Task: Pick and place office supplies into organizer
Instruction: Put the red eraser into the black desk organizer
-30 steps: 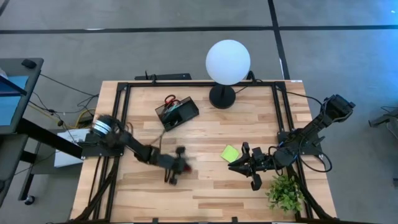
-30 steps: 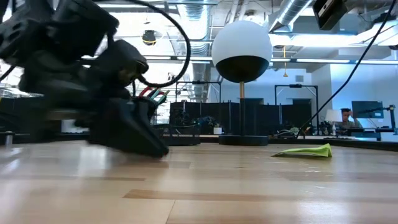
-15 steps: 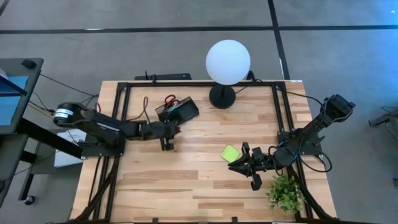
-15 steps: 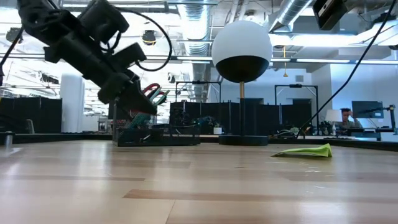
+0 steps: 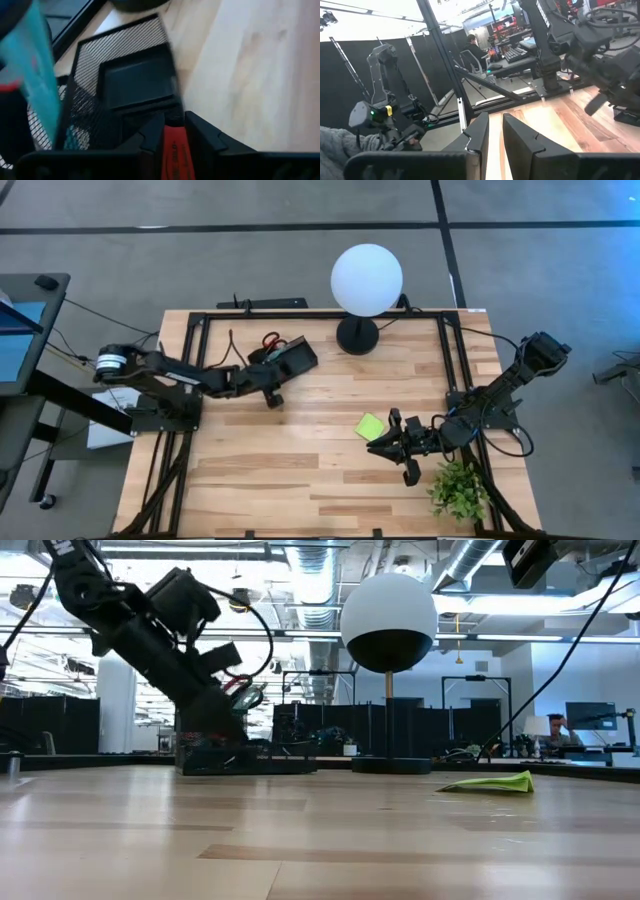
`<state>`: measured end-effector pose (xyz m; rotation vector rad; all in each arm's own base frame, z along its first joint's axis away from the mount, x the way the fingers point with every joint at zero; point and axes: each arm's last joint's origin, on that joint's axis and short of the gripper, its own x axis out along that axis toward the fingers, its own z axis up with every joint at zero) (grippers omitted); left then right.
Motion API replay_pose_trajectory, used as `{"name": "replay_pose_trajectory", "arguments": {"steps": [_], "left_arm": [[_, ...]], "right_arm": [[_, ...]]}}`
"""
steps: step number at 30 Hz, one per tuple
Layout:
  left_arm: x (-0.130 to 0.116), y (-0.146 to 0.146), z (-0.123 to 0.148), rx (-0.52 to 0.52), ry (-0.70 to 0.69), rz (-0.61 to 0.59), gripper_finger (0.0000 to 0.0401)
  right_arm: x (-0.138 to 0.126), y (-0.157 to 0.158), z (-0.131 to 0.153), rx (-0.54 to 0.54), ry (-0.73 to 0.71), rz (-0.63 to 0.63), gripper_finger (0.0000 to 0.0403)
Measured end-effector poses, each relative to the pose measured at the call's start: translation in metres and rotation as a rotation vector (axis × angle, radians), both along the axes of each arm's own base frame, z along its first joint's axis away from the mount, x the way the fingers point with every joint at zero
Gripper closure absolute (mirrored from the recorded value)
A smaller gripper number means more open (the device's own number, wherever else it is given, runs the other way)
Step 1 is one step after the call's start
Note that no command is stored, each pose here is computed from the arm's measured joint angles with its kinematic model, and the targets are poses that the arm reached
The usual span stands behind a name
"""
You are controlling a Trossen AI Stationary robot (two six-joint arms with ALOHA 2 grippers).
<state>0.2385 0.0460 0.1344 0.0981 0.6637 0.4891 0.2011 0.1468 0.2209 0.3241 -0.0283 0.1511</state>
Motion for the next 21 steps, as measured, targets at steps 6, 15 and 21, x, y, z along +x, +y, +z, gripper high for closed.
{"name": "replay_pose_trajectory", "arguments": {"steps": [6, 15, 21], "left_arm": [[0.003, 0.004, -0.011, 0.026, 0.028, 0.065, 0.0334], [0.001, 0.005, -0.014, 0.075, 0.047, 0.146, 0.0327], [0.002, 0.005, -0.013, 0.059, 0.032, 0.134, 0.0276]], "right_arm": [[0.000, 0.000, 0.000, -0.001, 0.000, 0.000, 0.0353], [0.000, 0.000, 0.000, -0.001, 0.000, 0.000, 0.0353], [0.000, 0.000, 0.000, -0.001, 0.000, 0.000, 0.0353]]}}
